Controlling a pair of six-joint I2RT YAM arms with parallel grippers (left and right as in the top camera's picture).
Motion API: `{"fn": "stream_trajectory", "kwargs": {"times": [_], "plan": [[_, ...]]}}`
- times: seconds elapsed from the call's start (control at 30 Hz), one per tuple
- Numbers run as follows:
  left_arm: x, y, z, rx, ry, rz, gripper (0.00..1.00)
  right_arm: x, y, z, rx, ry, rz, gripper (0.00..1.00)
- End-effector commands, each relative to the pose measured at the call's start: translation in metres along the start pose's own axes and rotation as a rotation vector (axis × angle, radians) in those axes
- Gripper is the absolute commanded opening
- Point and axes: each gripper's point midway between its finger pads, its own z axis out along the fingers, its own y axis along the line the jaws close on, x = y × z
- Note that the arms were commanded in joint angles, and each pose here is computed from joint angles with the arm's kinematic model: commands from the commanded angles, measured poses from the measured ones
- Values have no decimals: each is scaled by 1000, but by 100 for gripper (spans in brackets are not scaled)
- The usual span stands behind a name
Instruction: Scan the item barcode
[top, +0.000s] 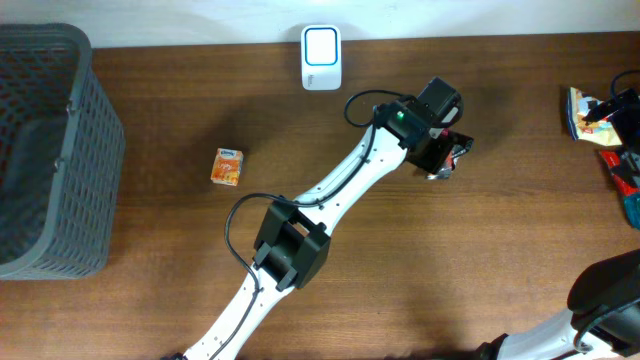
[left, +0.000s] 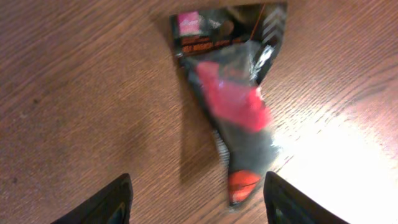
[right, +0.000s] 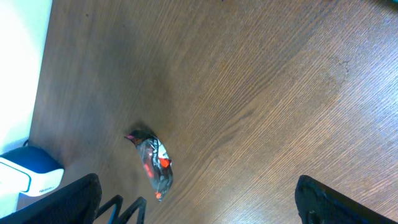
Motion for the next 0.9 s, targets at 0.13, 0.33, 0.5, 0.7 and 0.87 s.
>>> {"fn": "stream_trajectory", "kwargs": {"times": [0.13, 0.33, 0.5, 0.7, 0.87], "plan": [[-49, 60, -100, -55, -145, -87, 77, 1, 1, 2, -6, 7, 6, 98], [2, 210, -161, -195, -16, -359, 99, 0, 5, 2, -28, 8, 4, 99], [31, 278, -183, -250, 12, -492, 99, 67, 77, 6, -298, 198, -423, 97], [36, 294, -188, -263, 7, -521, 99, 147, 101, 98, 20, 236, -687, 65], [35, 292, -187, -261, 8, -518, 99, 182, 102, 154, 154, 248, -683, 47]]}}
